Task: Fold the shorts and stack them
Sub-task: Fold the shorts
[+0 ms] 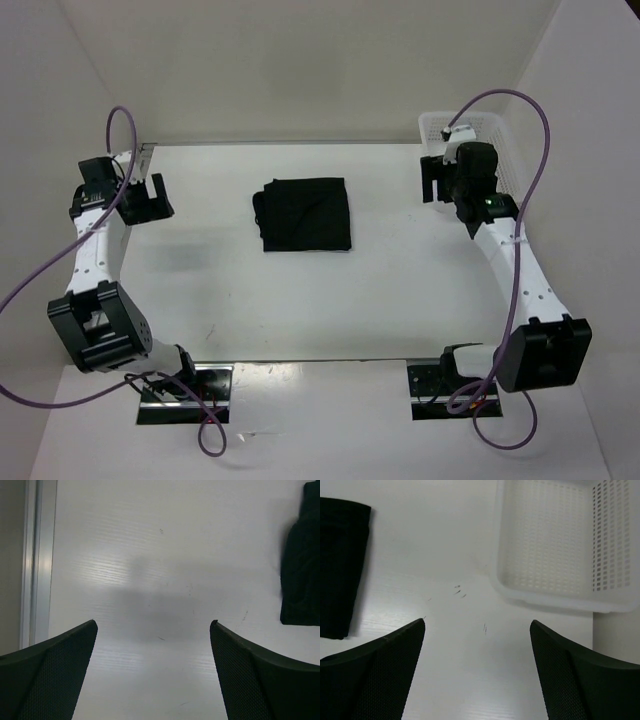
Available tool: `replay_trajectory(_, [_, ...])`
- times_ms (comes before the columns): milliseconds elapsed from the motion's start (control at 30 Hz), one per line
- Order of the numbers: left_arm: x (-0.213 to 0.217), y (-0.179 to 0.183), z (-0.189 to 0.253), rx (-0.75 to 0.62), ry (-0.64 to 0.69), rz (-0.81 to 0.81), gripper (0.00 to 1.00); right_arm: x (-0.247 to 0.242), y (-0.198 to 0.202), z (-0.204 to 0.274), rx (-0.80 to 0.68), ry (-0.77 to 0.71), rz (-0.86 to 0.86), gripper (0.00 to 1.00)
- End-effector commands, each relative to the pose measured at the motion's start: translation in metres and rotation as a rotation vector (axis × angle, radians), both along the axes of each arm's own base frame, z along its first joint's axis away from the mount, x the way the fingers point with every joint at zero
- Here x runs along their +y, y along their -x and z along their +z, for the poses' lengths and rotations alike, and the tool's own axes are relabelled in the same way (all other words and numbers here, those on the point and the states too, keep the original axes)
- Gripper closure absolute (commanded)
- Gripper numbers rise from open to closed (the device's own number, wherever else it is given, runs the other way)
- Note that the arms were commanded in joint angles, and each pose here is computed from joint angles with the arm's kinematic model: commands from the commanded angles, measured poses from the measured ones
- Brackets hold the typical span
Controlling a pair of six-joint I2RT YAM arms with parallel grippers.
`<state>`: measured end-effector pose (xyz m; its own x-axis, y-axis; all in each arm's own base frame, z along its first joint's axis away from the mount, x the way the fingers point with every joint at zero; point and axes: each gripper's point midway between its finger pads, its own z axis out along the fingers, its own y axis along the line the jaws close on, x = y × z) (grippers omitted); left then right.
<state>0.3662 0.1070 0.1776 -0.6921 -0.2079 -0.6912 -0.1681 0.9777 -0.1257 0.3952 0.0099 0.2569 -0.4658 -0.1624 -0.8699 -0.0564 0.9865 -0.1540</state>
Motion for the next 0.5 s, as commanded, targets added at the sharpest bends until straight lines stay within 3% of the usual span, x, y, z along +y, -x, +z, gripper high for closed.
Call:
replay_trajectory(0, [-0.013, 0.007, 0.033, -0.097, -0.032, -0.032, 0.0, -0.002, 0.015, 0.004, -0.018, -0.015, 0.019, 0.09])
replay_trajectory(100, [-0.012, 0.017, 0.023, -0.07, -0.04, -0.015, 0.0, 0.0, 0.027, -0.008, 0.02, -0.05, 0.046, 0.0])
replay_trajectory(467, [-0.011, 0.024, 0.014, -0.059, -0.036, -0.005, 0.0, 0.002, 0.041, -0.008, 0.02, -0.153, -0.029, 0.0])
